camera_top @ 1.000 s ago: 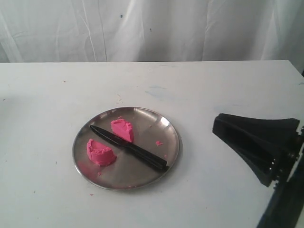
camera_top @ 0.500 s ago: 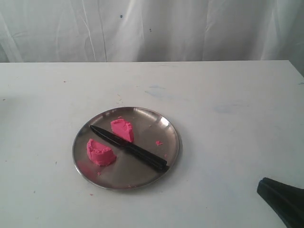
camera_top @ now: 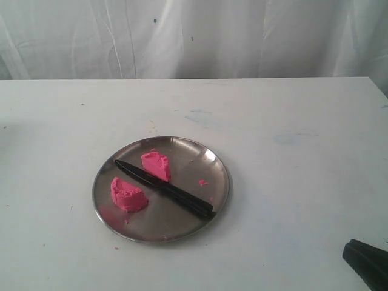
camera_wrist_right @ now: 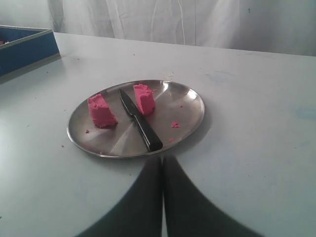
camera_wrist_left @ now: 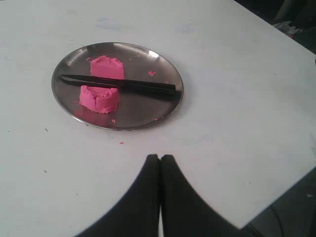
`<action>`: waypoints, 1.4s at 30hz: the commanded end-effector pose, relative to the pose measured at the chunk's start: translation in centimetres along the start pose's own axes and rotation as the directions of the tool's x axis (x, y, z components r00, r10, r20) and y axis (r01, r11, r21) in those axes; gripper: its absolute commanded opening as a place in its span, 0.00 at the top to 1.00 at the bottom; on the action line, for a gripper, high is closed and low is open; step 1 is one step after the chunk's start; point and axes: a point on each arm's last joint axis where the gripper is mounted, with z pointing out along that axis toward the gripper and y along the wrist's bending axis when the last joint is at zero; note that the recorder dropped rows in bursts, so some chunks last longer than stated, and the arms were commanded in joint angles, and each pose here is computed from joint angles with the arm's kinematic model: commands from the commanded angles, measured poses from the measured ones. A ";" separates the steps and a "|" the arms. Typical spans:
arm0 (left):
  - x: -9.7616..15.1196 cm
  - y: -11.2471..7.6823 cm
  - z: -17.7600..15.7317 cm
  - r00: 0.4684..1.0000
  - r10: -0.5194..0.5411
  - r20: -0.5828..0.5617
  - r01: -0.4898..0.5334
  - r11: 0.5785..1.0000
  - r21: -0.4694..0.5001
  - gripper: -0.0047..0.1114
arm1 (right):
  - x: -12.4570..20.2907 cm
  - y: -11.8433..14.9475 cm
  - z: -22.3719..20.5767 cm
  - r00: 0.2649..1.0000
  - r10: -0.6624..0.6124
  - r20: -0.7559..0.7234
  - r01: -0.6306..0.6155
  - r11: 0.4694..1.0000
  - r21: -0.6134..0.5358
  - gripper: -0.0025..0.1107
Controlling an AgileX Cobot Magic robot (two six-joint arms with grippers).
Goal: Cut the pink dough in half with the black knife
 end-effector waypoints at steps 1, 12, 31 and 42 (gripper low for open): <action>0.1 -0.2 0.0 1.000 -0.008 0.002 0.008 1.000 0.014 0.96 | 0.1 0.0 0.0 1.000 -0.006 -0.004 0.006 1.000 0.003 0.98; 0.1 -0.2 0.0 1.000 -0.008 0.002 0.008 1.000 0.014 0.96 | 0.1 0.0 0.0 1.000 -0.006 -0.004 0.006 1.000 0.003 0.98; -2.6 4.1 1.2 0.860 0.254 0.443 -0.070 0.918 -0.391 0.96 | 0.2 0.0 0.0 1.000 -0.004 -0.004 0.004 1.000 0.003 0.98; 4.5 7.0 7.1 0.951 0.095 0.296 0.023 0.928 -0.372 0.96 | 0.2 0.0 0.0 1.000 -0.004 -0.004 0.004 1.000 0.003 0.98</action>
